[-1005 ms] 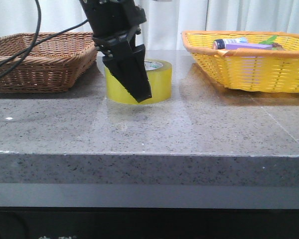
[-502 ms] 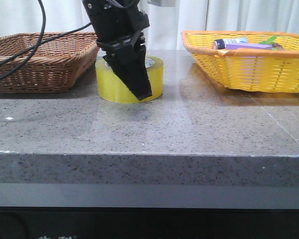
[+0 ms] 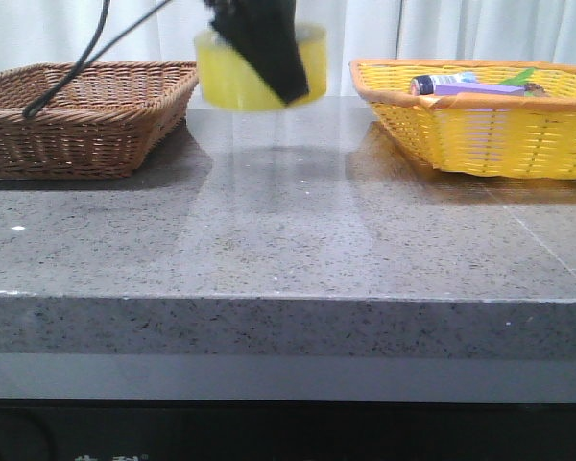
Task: Transfer tape with both arms
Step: 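Lower the left gripper into the tape roll's hole and grip its rim, then lift the tape roll with the left gripper over the brown basket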
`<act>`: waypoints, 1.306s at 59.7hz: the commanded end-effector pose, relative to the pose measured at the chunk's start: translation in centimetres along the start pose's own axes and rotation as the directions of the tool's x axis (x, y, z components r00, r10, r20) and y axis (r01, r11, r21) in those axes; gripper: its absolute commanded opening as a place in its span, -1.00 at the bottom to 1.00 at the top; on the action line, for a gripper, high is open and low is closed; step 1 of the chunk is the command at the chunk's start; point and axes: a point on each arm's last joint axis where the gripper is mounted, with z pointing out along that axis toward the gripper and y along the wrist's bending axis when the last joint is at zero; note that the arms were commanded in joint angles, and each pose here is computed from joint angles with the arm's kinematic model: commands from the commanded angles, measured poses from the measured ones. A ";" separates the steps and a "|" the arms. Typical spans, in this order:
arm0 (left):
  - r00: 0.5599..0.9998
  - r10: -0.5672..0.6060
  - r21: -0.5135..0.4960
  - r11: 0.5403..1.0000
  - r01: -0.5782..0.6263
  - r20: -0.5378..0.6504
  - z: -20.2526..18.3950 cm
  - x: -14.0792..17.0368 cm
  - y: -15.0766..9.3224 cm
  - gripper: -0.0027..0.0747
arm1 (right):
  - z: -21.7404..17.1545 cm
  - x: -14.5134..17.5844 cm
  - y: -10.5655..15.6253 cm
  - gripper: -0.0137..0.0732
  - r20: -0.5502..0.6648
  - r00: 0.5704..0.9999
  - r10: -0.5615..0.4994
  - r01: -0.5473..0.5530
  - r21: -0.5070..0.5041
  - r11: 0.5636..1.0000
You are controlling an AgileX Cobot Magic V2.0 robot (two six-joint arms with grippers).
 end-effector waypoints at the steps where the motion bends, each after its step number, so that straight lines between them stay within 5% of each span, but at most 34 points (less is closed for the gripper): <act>1: 0.993 -0.058 -0.105 0.992 0.069 0.106 -6.0 -1.2 0.1 -0.68 | -0.6 -1.2 0.1 0.24 0.093 0.996 0.006 -0.007 0.002 1.000; 23: 0.924 -0.362 -0.454 0.808 0.375 0.119 -9.7 0.5 3.4 -0.68 | -0.6 -1.2 0.1 0.24 0.093 0.996 0.006 -0.007 0.002 1.000; 54: 0.656 -0.717 -0.360 0.563 0.744 0.235 -11.1 10.6 11.8 -0.68 | -0.6 -1.2 0.1 0.24 0.093 0.996 0.006 -0.007 0.002 1.000; 78: 0.586 -0.801 -0.258 0.545 0.798 0.124 -5.8 12.8 13.0 -0.68 | -0.6 -1.2 0.1 0.24 0.093 0.996 0.006 -0.007 0.002 1.000</act>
